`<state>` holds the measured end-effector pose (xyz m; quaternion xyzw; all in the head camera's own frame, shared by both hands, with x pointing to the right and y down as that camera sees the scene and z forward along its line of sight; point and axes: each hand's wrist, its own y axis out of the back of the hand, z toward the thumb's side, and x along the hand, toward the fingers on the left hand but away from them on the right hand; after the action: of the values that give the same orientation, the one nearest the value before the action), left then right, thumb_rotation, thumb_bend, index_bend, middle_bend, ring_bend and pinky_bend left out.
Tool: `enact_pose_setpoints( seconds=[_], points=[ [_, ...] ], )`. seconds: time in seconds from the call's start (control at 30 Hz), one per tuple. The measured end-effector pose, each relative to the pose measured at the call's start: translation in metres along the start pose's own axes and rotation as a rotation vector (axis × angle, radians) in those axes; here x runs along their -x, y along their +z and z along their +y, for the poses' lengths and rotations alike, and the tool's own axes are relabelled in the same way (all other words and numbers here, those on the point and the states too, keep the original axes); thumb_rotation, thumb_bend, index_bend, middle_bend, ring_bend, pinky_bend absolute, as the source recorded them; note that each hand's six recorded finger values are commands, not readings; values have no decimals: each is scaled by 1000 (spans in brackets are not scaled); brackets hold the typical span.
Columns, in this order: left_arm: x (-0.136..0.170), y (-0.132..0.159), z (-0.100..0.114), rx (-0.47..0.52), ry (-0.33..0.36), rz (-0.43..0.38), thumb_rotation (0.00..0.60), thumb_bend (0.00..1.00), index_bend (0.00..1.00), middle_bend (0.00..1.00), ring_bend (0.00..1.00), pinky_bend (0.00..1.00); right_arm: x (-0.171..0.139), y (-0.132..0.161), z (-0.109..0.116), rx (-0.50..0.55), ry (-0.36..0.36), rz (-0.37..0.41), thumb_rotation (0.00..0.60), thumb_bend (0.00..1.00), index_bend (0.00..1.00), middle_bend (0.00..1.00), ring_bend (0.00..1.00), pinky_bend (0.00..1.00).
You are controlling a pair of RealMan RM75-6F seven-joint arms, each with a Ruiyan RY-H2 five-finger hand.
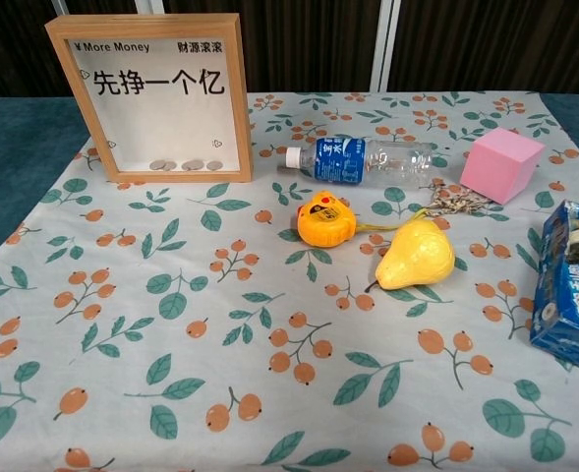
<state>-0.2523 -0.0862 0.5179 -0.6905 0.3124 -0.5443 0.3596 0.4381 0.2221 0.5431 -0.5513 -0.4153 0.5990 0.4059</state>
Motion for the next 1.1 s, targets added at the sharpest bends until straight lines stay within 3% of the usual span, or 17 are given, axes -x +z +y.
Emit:
enact_pose_setpoints(
  seconds=[0.17, 0.3, 0.5, 0.63, 0.73, 0.83, 1.1],
  points=[
    [46, -27, -8, -22, 73, -28, 600, 410, 214, 22, 0, 0, -1, 2, 0, -8, -2, 11, 600, 297, 79, 0, 0, 0],
    [89, -60, -27, -42, 129, -28, 600, 408, 166, 5, 0, 0, -1, 3, 0, -8, -3, 15, 600, 297, 79, 0, 0, 0],
    [160, -105, -80, -42, 171, -11, 600, 399, 152, 0, 0, 0, 1, 3, 0, -12, -3, 19, 600, 296, 79, 0, 0, 0],
    [193, -129, -137, -3, 131, 42, 600, 397, 145, 0, 0, 0, 1, 3, 1, -11, -5, 20, 600, 297, 79, 0, 0, 0],
    [205, -141, -174, 14, 104, 73, 600, 393, 124, 0, 0, 0, 1, 2, 1, -10, -6, 19, 600, 297, 79, 0, 0, 0],
    [209, -144, -197, 35, 98, 76, 600, 389, 102, 0, 0, 0, 1, 2, 1, -9, -7, 19, 600, 297, 79, 0, 0, 0],
    [205, -137, -198, 71, 141, 40, 600, 381, 99, 0, 0, 0, 2, 1, 2, -9, -7, 18, 600, 297, 79, 0, 0, 0]
  ],
)
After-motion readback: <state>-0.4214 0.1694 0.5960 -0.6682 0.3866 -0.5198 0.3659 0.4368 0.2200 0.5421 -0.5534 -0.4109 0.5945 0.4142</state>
